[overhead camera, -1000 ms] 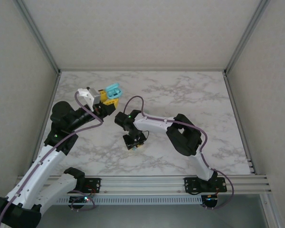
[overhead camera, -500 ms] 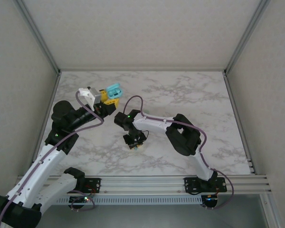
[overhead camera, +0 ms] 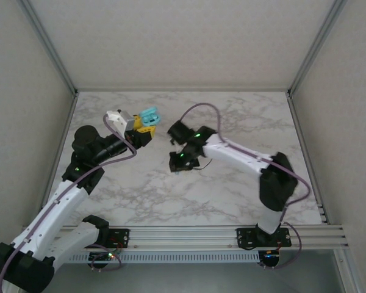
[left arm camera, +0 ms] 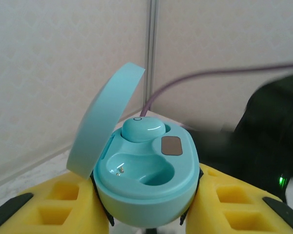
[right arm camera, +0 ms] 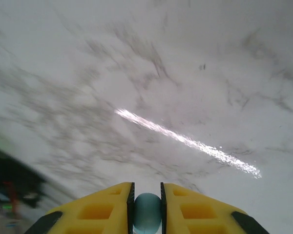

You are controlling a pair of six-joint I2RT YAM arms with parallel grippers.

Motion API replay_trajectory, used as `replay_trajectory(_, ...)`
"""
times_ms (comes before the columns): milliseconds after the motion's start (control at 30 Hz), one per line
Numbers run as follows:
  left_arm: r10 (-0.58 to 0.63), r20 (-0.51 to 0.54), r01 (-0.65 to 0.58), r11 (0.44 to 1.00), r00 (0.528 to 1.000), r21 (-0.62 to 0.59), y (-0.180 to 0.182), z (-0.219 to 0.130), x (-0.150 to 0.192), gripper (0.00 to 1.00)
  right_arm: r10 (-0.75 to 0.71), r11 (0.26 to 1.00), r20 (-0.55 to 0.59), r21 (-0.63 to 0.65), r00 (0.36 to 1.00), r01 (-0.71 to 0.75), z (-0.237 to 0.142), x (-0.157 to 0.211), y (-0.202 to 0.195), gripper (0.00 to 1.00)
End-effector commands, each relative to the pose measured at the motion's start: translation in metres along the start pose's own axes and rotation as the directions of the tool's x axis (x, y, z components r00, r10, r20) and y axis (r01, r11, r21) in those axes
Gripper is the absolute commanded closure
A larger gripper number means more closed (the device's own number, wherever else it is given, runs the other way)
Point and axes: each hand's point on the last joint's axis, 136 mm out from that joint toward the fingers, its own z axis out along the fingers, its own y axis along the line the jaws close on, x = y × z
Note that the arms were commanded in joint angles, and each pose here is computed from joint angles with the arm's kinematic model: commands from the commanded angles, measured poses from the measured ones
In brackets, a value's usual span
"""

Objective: Insert wireless bluetooth earbuds into charging case

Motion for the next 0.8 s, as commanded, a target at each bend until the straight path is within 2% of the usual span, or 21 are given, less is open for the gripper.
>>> replay_trajectory(0,0.0,-0.006,0.0,1.0,1.0,0.026,0.001,0.008,0.002,0.71,0.064,0.968,0.089,-0.246,0.994,-0.04,-0.051,-0.019,0.024,0.77)
replay_trajectory(133,-0.015,-0.042,0.018,0.999,0.999,0.052,0.002,0.02,0.018,0.71,0.115,0.905,0.168,-0.425,0.979,-0.034,-0.114,-0.035,0.03,0.76)
replay_trajectory(367,-0.007,-0.078,0.015,0.995,0.997,0.103,-0.007,0.038,0.034,0.71,0.112,0.818,0.29,-0.57,0.951,0.077,-0.195,-0.045,0.058,0.75)
replay_trajectory(533,0.006,-0.098,0.008,0.99,0.995,0.142,-0.015,0.05,0.042,0.71,0.117,0.747,0.313,-0.653,0.942,0.125,-0.216,-0.055,0.081,0.75)
replay_trajectory(767,0.027,-0.105,-0.006,0.982,0.994,0.187,-0.026,0.06,0.044,0.71,0.105,0.756,0.316,-0.641,0.943,0.131,-0.207,-0.064,0.089,0.75)
